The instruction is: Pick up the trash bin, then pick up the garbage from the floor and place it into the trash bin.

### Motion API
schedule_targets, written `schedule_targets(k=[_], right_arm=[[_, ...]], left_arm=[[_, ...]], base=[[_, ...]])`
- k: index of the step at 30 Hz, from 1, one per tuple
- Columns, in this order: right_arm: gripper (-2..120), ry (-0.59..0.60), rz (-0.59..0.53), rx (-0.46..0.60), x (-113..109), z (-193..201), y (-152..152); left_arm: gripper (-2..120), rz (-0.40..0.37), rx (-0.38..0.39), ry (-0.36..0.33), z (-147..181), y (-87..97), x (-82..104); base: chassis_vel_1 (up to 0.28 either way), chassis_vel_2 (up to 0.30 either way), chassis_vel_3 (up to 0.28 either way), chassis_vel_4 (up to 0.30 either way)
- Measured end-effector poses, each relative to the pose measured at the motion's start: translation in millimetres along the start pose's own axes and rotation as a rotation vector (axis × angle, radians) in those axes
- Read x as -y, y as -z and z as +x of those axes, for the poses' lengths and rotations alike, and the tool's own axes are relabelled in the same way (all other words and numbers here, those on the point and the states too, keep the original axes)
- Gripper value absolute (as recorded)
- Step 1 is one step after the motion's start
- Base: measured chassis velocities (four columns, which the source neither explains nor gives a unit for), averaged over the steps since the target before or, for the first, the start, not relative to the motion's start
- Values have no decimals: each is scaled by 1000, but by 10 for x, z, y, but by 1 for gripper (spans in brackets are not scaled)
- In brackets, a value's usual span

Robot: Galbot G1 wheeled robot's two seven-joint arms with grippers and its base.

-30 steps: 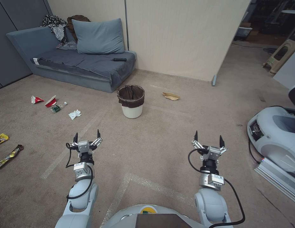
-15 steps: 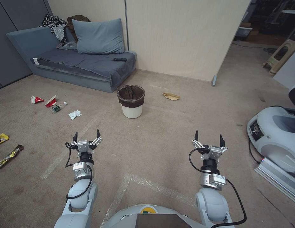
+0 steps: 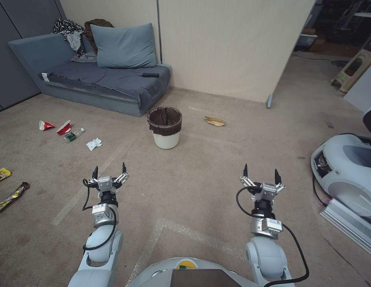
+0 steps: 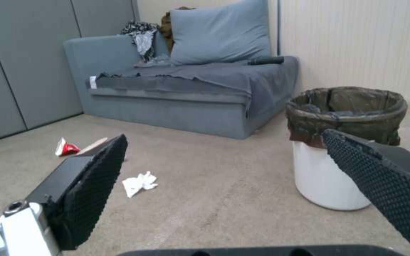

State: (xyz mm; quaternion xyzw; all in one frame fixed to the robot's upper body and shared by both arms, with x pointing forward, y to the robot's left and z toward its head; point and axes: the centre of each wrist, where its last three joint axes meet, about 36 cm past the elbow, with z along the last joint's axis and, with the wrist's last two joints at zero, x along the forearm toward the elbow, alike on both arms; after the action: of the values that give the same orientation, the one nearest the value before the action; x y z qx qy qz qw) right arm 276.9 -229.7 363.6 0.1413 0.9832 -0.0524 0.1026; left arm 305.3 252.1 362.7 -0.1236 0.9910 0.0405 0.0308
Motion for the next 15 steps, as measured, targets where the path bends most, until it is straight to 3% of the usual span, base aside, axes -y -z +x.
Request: schedule_targets(k=[9,15], right_arm=[[100,-2,0,3,2,-10,-10],[100,-3,0,3,3,-10,-14]], left_arm=[[100,3,2,-1,10,15,10],[100,2,3,-1,10,17,11]], base=[[-40,30,39,-30],[-161,181,167,-157]])
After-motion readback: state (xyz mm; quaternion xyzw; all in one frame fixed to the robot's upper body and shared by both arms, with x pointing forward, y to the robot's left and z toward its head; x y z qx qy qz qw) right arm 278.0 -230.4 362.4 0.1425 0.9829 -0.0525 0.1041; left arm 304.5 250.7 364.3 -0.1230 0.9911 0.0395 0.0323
